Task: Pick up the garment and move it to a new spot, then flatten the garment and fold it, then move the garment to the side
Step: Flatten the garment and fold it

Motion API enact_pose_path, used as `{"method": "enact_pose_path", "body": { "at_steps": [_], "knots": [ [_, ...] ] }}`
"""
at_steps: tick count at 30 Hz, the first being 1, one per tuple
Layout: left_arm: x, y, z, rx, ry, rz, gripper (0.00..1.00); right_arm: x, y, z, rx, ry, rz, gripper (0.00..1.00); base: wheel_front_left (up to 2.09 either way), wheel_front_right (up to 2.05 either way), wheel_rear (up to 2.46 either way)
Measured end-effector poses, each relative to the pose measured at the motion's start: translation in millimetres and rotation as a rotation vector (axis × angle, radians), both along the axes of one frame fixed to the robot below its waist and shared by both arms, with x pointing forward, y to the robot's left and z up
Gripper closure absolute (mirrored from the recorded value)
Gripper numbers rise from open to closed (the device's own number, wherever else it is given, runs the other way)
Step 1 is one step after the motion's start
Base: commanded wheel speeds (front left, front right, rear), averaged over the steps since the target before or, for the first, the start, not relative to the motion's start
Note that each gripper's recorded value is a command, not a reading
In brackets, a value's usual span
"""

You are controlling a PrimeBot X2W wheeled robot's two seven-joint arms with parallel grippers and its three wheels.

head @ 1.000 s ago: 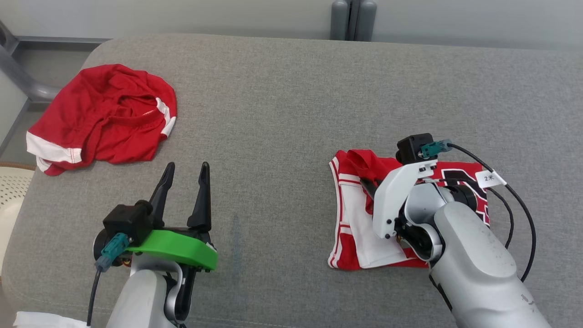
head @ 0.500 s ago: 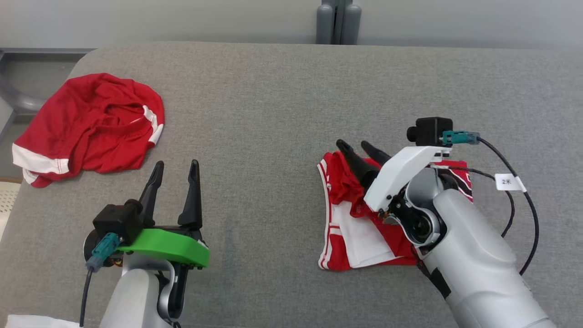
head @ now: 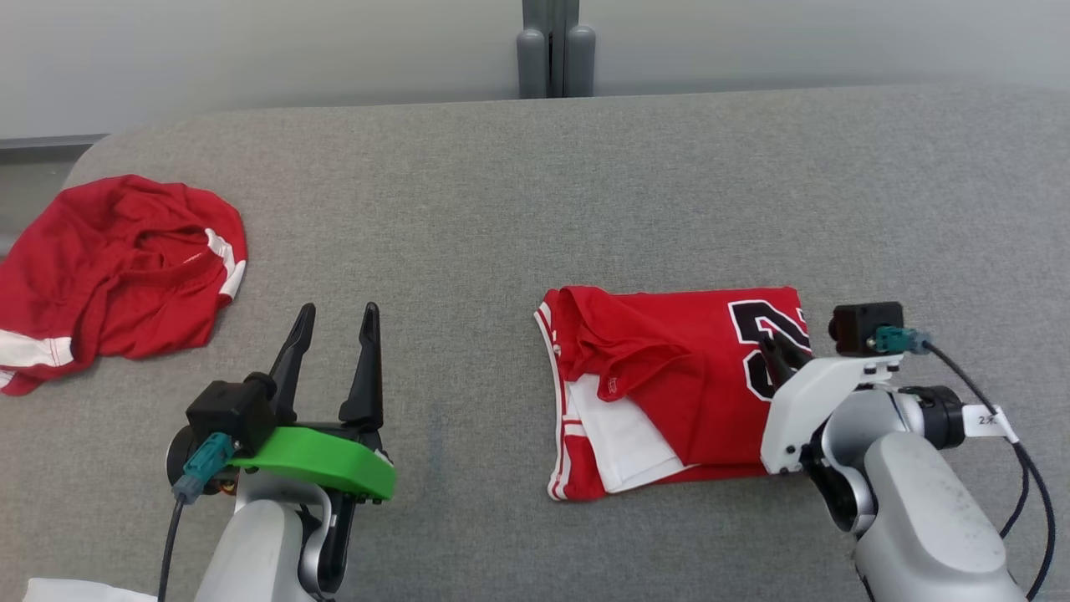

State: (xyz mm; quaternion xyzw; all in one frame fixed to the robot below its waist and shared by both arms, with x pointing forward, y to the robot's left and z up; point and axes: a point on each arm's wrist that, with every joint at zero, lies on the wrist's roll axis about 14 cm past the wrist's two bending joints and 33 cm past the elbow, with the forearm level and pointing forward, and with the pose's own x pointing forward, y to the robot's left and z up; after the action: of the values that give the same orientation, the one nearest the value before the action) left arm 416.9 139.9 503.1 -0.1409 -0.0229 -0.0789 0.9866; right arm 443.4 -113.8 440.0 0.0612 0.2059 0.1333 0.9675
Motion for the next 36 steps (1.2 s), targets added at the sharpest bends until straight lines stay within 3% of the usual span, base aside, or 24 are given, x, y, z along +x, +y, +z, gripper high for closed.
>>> {"method": "enact_pose_path", "body": {
  "at_steps": [6,9,14,17,18,19,25,28,32,36],
  "knots": [
    [2,-5,-1,-0.002,0.003,-0.013,0.0,-33,45,-25,-0.073,0.084,0.165,1.0,0.0,0.0,0.0],
    [2,-4,-1,-0.002,0.003,-0.012,0.0,-55,81,-32,-0.057,0.113,0.28,1.0,0.0,0.0,0.0],
    [3,-3,-1,-0.005,0.002,-0.005,0.0,-93,143,-18,0.125,0.146,0.439,1.0,0.0,0.0,0.0],
    [4,-1,-1,-0.008,0.003,0.0,0.0,-97,160,7,0.245,0.109,0.461,1.0,0.0,0.0,0.0],
    [4,-1,-1,-0.009,0.003,0.001,0.0,-94,161,16,0.277,0.081,0.452,0.9,0.0,0.0,0.0],
    [4,-1,-1,-0.009,0.004,0.002,0.0,-90,159,23,0.292,0.052,0.44,0.0,0.0,0.0,0.0],
    [2,3,-1,-0.015,0.005,0.015,0.0,-47,110,68,0.31,-0.191,0.255,0.0,0.0,0.0,0.0],
    [0,4,0,-0.017,0.001,0.02,0.0,-30,65,88,0.263,-0.32,0.129,0.0,0.0,0.0,0.0],
    [-3,7,5,-0.022,-0.014,0.032,0.0,-22,4,95,0.172,-0.401,-0.034,0.0,0.0,0.0,0.0],
    [-5,8,7,-0.023,-0.019,0.033,0.0,-20,-32,104,0.12,-0.453,-0.13,0.0,0.0,0.0,0.0]
  ]
}}
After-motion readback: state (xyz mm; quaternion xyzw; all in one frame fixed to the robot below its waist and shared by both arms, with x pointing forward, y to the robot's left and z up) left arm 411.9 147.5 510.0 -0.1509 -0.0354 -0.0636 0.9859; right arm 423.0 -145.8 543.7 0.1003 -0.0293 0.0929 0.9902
